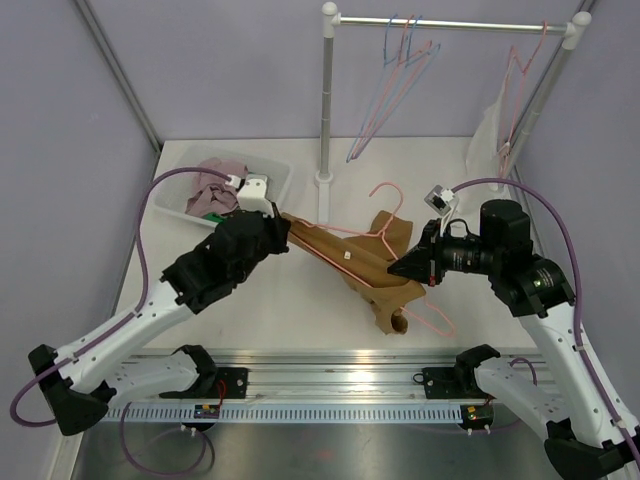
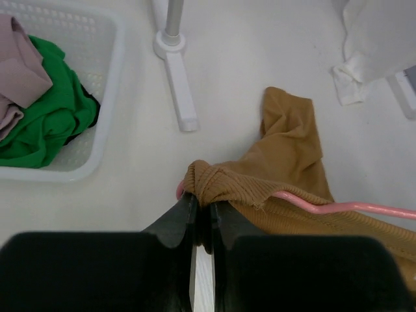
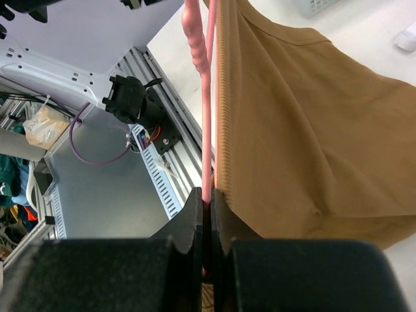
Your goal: Remove the tank top from the hanger
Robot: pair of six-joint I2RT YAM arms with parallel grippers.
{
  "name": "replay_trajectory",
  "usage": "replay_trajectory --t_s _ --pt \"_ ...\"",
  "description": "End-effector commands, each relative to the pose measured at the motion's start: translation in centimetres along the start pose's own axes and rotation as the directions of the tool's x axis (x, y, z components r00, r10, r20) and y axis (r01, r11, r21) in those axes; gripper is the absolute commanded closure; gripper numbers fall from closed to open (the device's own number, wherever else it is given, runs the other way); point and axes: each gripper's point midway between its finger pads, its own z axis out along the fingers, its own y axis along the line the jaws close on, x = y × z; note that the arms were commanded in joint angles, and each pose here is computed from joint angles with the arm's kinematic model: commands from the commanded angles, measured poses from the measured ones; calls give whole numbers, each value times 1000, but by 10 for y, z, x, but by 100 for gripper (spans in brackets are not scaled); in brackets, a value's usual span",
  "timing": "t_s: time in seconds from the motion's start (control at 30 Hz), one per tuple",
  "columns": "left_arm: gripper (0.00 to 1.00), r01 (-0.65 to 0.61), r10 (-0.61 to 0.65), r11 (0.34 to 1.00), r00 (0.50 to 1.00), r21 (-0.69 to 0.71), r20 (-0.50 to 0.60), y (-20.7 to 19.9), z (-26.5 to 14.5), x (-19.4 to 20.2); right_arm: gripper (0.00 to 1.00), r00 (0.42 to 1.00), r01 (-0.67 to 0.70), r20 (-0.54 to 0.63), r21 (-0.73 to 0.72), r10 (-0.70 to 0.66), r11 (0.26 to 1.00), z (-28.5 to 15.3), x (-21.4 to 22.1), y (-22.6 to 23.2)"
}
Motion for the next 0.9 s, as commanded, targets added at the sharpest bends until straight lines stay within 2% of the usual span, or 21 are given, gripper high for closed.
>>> replay_trajectory --t_s 0.0,0.03,0.2,0.3,0.37,0.4,0.5,0.57,0.63,0.67,0.77,0.8,0.87 --pt "92 66 -62 996 995 -64 73 33 -12 -21 100 997 60 40 -24 -59 998 -7 -12 14" --pt "100 66 -60 995 995 -74 75 37 -12 -21 100 997 62 42 -34 -60 998 -7 -12 15" --pt "100 123 -112 960 992 -251 58 77 -12 -19 100 992 112 62 -92 -106 989 -15 -11 32" --pt "100 199 -190 944 980 -264 63 90 -11 -19 100 984 165 84 -113 -156 980 -23 -8 42" --pt "100 229 -216 946 973 -229 78 89 -12 -23 100 977 200 97 -130 -188 971 -28 -6 48" --pt "92 231 -219 951 973 -207 78 87 -12 -24 100 974 213 106 -139 -199 967 -29 -7 51" --pt "80 186 -188 980 982 64 28 40 -11 -25 100 973 215 121 -170 -196 962 -29 -10 57" --pt "85 167 -173 970 985 175 22 22 -10 -23 100 977 197 119 -182 -177 963 -26 -11 57" --pt "97 168 -176 956 984 242 12 10 -9 -18 100 979 185 122 -185 -164 965 -23 -14 55" --pt "100 164 -171 947 985 275 0 4 -10 -15 100 980 178 119 -182 -158 967 -22 -14 54" --pt "100 179 -180 953 983 244 -15 9 -7 -9 100 980 181 117 -161 -164 970 -22 -15 50" --pt "100 190 -194 968 981 165 9 22 -2 -12 100 980 181 114 -159 -164 971 -23 -13 51" --pt "100 211 -209 974 977 81 -29 34 5 -1 100 975 199 131 -159 -179 967 -25 -15 54"
